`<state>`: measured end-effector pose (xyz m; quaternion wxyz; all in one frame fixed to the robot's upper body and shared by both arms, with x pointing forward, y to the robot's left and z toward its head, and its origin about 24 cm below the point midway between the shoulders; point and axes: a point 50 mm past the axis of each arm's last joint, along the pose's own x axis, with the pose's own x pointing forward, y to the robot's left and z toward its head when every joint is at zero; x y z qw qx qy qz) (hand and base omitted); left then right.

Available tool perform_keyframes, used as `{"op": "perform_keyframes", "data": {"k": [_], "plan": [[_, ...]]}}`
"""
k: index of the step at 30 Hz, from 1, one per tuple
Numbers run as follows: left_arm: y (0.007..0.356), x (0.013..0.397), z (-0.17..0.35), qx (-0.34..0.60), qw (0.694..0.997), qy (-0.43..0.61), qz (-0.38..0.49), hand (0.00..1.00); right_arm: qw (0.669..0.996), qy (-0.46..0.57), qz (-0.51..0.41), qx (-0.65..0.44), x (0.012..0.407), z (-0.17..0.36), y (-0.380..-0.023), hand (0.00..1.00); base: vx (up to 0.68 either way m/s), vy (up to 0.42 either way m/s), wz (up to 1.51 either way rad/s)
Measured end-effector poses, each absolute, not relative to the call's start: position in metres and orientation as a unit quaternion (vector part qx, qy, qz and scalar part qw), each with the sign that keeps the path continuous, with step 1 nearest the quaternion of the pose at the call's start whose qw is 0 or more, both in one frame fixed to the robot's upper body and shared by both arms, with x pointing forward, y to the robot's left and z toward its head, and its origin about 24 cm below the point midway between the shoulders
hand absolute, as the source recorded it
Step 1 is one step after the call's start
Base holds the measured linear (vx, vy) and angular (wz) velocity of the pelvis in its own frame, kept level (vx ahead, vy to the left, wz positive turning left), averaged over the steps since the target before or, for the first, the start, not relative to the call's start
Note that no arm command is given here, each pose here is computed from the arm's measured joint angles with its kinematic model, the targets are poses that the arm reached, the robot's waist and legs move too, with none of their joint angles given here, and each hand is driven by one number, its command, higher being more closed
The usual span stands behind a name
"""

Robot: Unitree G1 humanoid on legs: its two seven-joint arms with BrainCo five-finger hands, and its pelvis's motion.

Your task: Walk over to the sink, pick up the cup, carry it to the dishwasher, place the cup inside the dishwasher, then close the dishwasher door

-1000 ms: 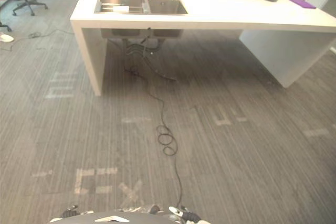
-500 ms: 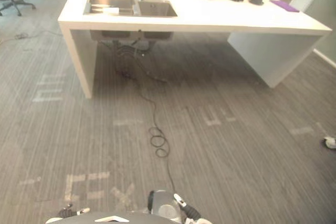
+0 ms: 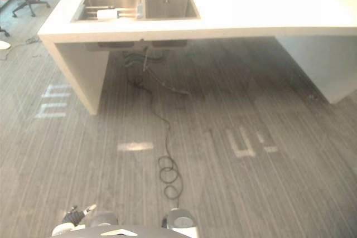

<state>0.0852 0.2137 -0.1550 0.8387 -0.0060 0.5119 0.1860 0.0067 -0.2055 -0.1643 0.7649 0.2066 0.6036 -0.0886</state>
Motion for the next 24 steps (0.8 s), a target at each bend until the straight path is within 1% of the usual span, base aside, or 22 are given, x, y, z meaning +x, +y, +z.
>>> {"op": "perform_keyframes", "data": {"k": [5,7,8,10,13,15,16,18,20,23,24], "plan": [[0.222,0.094,-0.151,-0.024,0.849,0.488,0.202,0.0,0.774,0.596,-0.078,0.201,0.018,-0.163,-0.208,0.0,-0.18,0.187,-0.08],[0.21,0.087,-0.154,-0.037,0.849,0.491,0.193,0.0,0.776,0.6,-0.074,0.181,0.015,-0.16,-0.223,0.0,-0.14,0.191,-0.21],[0.219,0.087,-0.153,-0.04,0.847,0.488,0.206,0.0,0.773,0.606,-0.067,0.176,0.022,-0.164,-0.212,0.0,0.15,0.134,-0.12],[0.22,0.102,-0.148,-0.057,0.859,0.46,0.219,0.0,0.772,0.609,-0.063,0.171,0.027,-0.165,-0.211,0.0,0.2,0.092,0.06],[0.22,0.106,-0.147,-0.071,0.861,0.444,0.235,0.0,0.773,0.61,-0.05,0.167,0.032,-0.165,-0.209,0.0,0.19,0.172,0.11],[0.221,0.107,-0.146,-0.067,0.864,0.439,0.236,0.0,0.771,0.613,-0.048,0.167,0.031,-0.166,-0.208,0.0,0.27,0.179,0.03],[0.223,0.109,-0.145,-0.065,0.866,0.434,0.238,0.0,0.764,0.619,-0.049,0.176,0.027,-0.168,-0.202,0.0,0.47,0.041,-0.01],[0.226,0.11,-0.144,-0.053,0.872,0.428,0.23,0.0,0.756,0.622,-0.06,0.194,0.02,-0.168,-0.203,0.0,0.64,-0.103,-0.21],[0.231,0.117,-0.14,-0.05,0.878,0.416,0.233,0.0,0.749,0.627,-0.055,0.209,0.016,-0.17,-0.192,0.0,0.38,0.037,0.07],[0.222,0.137,-0.128,-0.049,0.899,0.367,0.234,0.0,0.741,0.631,-0.045,0.223,0.006,-0.171,-0.178,0.0,0.25,0.149,0.11],[0.219,0.164,-0.11,-0.041,0.922,0.31,0.227,0.0,0.745,0.624,-0.041,0.231,0.006,-0.171,-0.174,0.0,0.24,0.093,0.54]]}}
